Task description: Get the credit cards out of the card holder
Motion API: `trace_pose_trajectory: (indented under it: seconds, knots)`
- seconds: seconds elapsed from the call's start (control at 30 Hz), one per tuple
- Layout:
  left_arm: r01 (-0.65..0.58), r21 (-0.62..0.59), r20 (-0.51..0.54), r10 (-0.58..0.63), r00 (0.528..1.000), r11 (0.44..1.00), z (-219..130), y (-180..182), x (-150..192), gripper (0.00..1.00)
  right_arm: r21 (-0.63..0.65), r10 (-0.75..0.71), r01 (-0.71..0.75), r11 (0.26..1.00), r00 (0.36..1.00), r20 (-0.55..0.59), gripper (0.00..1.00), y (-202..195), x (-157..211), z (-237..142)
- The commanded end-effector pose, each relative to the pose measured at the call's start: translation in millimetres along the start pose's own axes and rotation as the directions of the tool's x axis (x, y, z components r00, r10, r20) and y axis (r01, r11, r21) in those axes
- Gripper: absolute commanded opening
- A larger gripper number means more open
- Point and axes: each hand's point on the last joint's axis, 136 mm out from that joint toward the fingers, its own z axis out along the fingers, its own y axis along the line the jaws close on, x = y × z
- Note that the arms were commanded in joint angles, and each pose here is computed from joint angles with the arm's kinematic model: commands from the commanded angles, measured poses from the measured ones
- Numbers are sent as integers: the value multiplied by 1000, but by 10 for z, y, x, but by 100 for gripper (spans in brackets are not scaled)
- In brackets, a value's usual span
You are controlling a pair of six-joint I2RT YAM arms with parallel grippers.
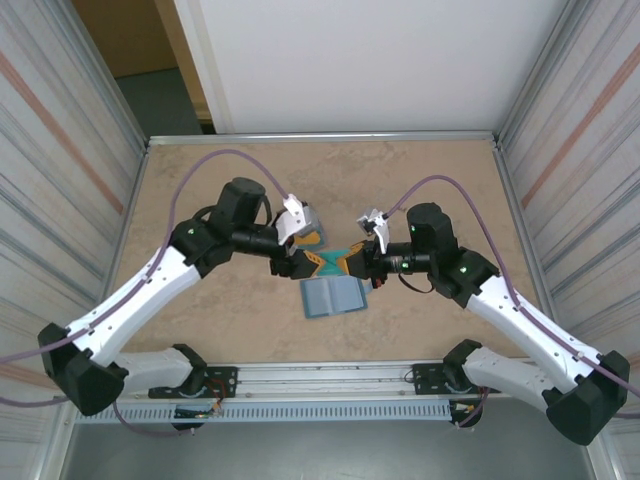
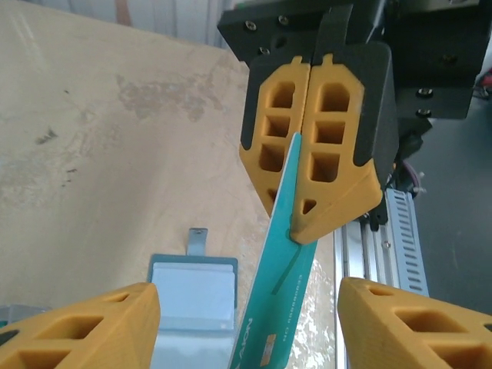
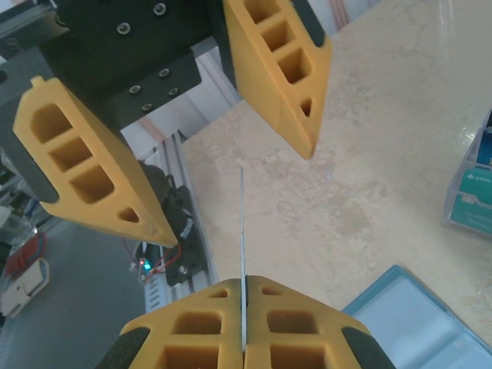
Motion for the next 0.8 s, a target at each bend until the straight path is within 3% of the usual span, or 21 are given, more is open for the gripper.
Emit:
trace_pose_trajectory:
  seconds: [0.0, 0.2, 0.23, 0.4, 0.43, 0.5, 0.57, 0.67, 0.77]
  knots:
    - [-57, 66, -6, 58, 998, 996, -7, -111, -57, 61, -40, -44, 44, 998, 999, 2, 0, 130, -86, -24]
    - [-47, 102, -31, 51, 998, 994, 81, -90, -12, 52, -49, -50, 50, 998, 999, 2, 0, 156, -90, -9]
    - [-45, 106, -34, 49, 998, 993, 92, -86, -7, 48, -50, -52, 52, 997, 999, 3, 0, 163, -89, -9]
    - [-39, 81, -44, 43, 998, 996, 140, -6, 1, 1, -25, -51, 51, 998, 999, -2, 0, 120, -78, -3]
    - [-40, 66, -51, 43, 998, 997, 142, 23, 15, 0, -9, -51, 51, 999, 999, 0, 1, 93, -77, -10]
    - [-46, 26, -60, 48, 997, 999, 133, 94, 34, 0, 34, -52, 51, 998, 999, 9, 11, 29, -71, -30]
    - [-50, -2, -60, 50, 997, 999, 113, 159, 55, 0, 88, -51, 49, 995, 999, 21, 34, -52, -73, -58]
    - [-77, -56, -62, 74, 995, 995, 93, 284, 115, 0, 223, -48, 37, 974, 998, 42, 54, -252, -87, -147]
    - [-110, -195, -103, 91, 991, 975, 89, 578, 267, 0, 365, -37, 11, 931, 997, 64, 68, -471, -100, -282]
